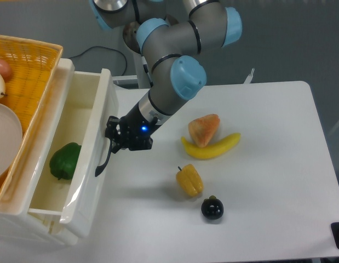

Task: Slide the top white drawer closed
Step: 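Push the drawer front with the gripper, sliding the drawer into the cabinet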

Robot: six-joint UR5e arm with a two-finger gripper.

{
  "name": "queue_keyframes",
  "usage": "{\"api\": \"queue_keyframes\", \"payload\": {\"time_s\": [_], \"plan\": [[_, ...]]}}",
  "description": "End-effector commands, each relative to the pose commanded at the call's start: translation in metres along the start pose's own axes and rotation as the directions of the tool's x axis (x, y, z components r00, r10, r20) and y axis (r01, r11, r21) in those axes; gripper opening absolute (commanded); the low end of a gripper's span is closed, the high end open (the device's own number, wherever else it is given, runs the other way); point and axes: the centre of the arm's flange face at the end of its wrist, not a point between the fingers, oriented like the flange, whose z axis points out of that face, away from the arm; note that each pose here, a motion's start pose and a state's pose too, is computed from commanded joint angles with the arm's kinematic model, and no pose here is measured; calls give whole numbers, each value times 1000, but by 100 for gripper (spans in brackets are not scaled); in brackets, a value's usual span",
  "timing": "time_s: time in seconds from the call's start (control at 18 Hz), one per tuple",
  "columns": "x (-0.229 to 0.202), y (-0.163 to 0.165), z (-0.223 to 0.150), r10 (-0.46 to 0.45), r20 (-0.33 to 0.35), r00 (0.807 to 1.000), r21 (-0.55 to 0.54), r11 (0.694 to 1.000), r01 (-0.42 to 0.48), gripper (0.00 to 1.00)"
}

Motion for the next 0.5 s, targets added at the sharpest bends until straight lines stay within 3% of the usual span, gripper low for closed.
{"api": "queue_keyframes", "payload": {"time_s": [0.5], "plan": [[14,2,17,3,-13,1000,-24,1000,-3,11]]}}
